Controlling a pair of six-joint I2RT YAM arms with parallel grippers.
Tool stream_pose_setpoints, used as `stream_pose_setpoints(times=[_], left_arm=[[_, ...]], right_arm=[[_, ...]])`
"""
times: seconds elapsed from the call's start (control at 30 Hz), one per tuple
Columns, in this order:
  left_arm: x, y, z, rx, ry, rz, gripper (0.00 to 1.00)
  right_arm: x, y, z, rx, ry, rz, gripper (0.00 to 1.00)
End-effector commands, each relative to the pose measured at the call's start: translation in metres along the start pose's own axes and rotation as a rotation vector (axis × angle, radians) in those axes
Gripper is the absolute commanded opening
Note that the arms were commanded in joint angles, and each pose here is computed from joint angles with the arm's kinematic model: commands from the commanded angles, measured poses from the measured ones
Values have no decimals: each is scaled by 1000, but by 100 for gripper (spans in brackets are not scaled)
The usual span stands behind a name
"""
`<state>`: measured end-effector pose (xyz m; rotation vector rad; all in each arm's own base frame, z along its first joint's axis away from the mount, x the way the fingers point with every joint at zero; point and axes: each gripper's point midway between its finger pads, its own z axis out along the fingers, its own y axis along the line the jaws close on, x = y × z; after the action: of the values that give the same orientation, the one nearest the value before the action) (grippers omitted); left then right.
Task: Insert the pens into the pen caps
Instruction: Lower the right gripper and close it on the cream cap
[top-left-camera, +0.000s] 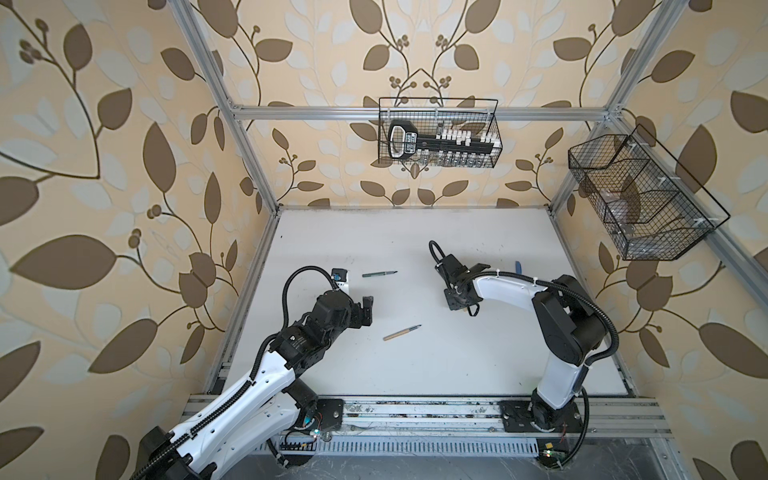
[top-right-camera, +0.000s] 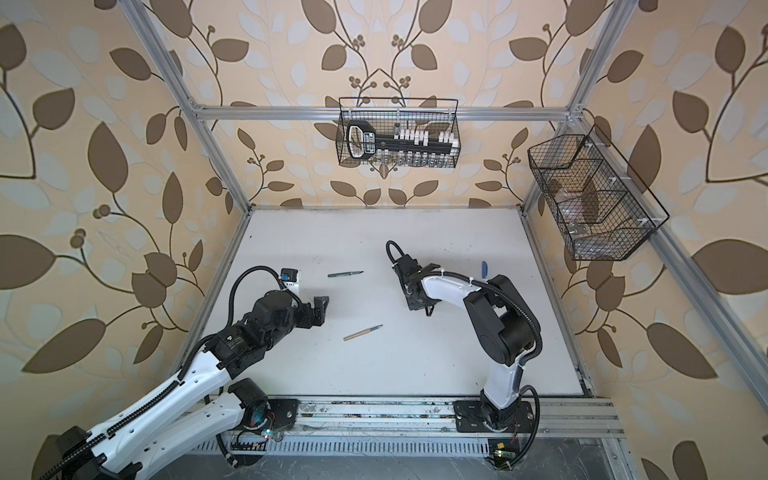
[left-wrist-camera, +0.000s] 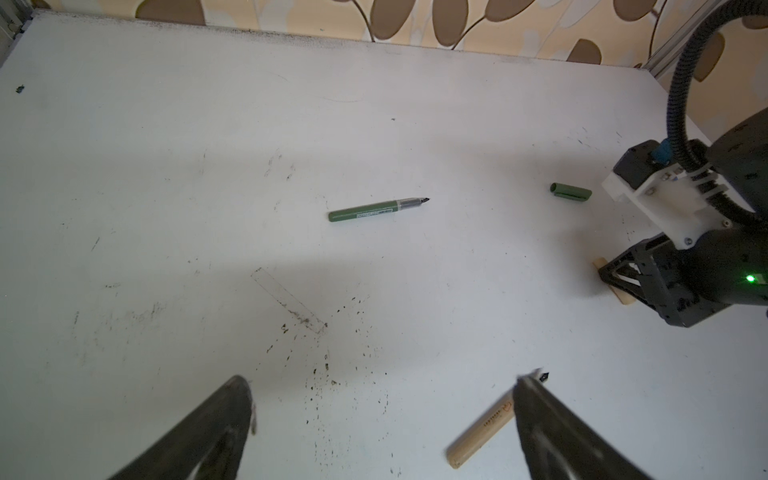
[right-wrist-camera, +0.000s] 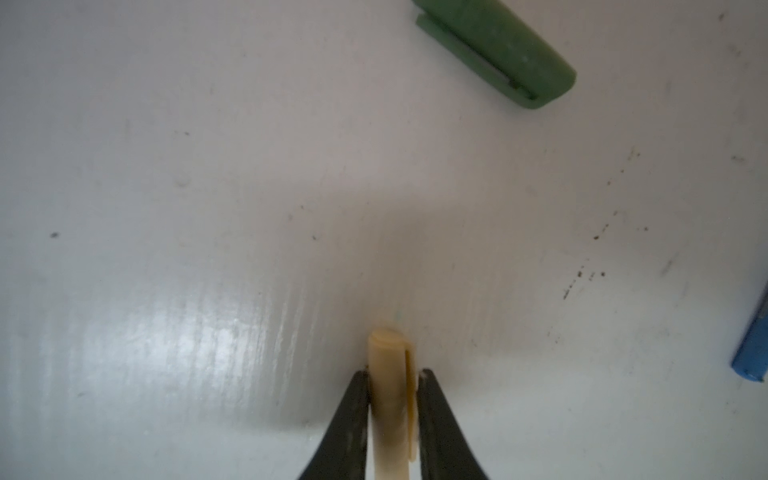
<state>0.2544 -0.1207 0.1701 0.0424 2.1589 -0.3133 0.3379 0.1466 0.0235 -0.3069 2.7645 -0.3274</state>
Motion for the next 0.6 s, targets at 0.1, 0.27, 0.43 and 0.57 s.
stream_pose_setpoints(times=[0.1,0.27,0.43,0.57], left_arm=[[0,2,-2,-2,-8,5,99],[-1,2,-3,-1,-11,5,99],[0,2,-3,-5,-4,7,99],[1,2,-4,-6,7,15,99]], right_arm=[[-1,1,1,30,11,-26,23],[2,1,3,41,24,-41,22],[-1,-1,1,52,6,-39,21],[-4,-2,-4,48,-9,-35,18]])
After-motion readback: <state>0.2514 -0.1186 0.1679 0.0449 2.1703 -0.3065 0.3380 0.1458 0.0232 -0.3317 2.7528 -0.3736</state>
